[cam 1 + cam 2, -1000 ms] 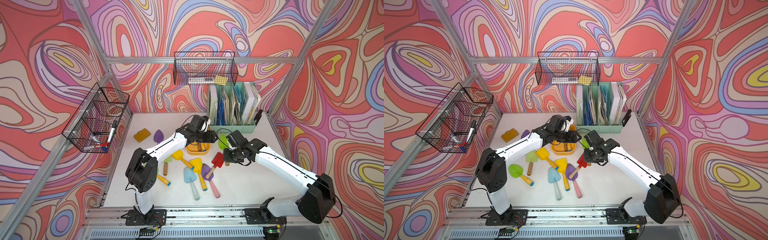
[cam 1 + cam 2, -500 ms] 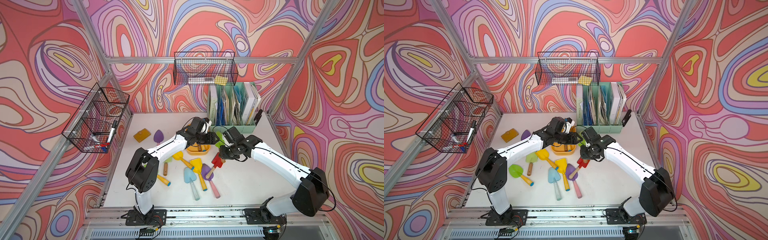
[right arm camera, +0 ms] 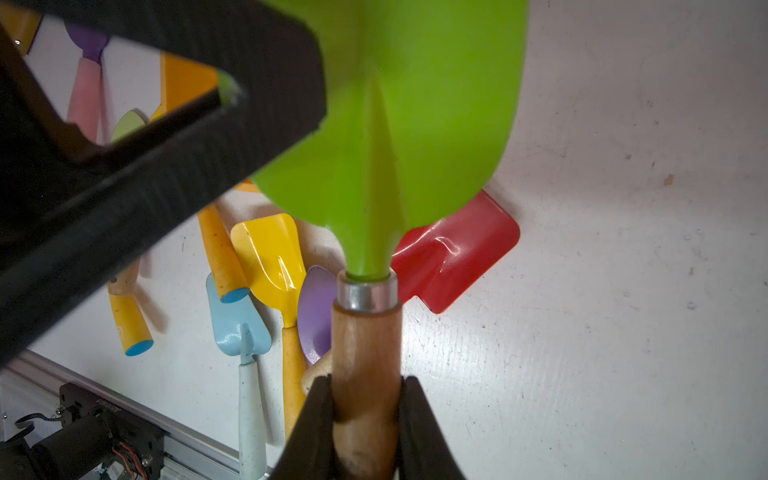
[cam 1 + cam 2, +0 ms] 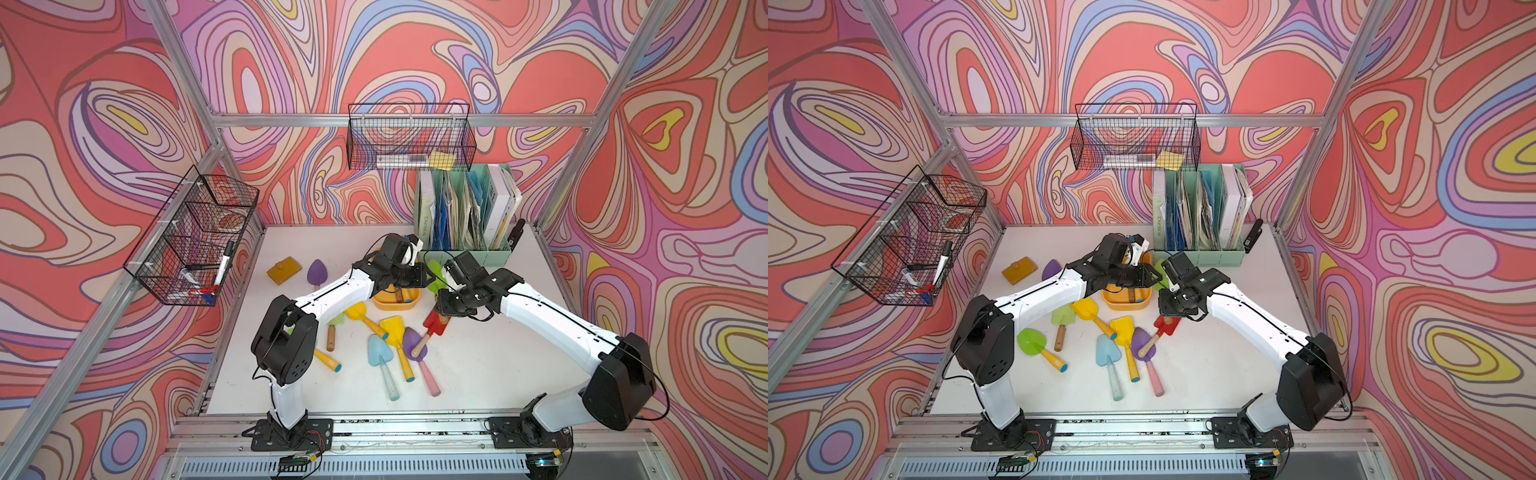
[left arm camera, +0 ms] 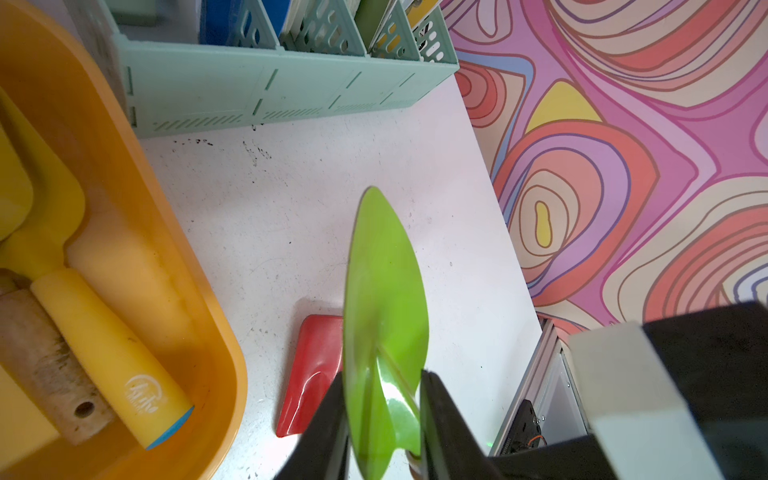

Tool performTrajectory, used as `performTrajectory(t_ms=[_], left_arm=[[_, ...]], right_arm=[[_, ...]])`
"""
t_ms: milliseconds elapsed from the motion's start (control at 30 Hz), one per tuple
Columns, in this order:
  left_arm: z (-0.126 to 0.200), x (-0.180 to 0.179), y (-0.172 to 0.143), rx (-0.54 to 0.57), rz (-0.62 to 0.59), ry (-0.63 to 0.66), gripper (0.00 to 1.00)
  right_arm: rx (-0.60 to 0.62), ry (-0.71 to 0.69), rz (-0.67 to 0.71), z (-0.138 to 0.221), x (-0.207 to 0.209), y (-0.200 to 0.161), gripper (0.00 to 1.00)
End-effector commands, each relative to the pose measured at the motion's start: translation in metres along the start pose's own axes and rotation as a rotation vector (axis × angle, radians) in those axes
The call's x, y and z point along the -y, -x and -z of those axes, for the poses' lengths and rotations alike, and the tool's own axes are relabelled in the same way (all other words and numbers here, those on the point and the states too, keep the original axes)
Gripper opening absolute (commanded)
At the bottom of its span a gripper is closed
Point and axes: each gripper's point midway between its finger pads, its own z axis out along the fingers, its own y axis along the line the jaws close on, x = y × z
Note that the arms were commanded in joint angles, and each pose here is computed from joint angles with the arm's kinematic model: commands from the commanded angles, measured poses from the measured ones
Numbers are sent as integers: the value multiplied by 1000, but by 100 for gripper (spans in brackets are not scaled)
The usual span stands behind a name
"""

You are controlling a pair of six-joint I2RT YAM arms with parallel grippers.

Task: Put the shovel into the storage box
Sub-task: Pick up the shovel from the center of the board.

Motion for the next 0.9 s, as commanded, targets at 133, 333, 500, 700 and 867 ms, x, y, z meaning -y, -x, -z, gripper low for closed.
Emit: performTrajectory(t_ms=[133,333,500,700,867], left_arm=[[0,8,-4,-4,-12,-29,17],[-2,6,-4,-4,-11,-22,5],[-2,4,-5,-6,-14,-20,2],[1,-3,2,-6,-16,4,0],[14,-15,19,14,-4,21,0]], right_arm=[[60,63,22,9,-17,16,0],[65,68,21,11,-18,18,0],[74,63,17,14,-18,19,12],[91,63,21,25,-18,20,41],[109,64,27,39,-18,19,46]])
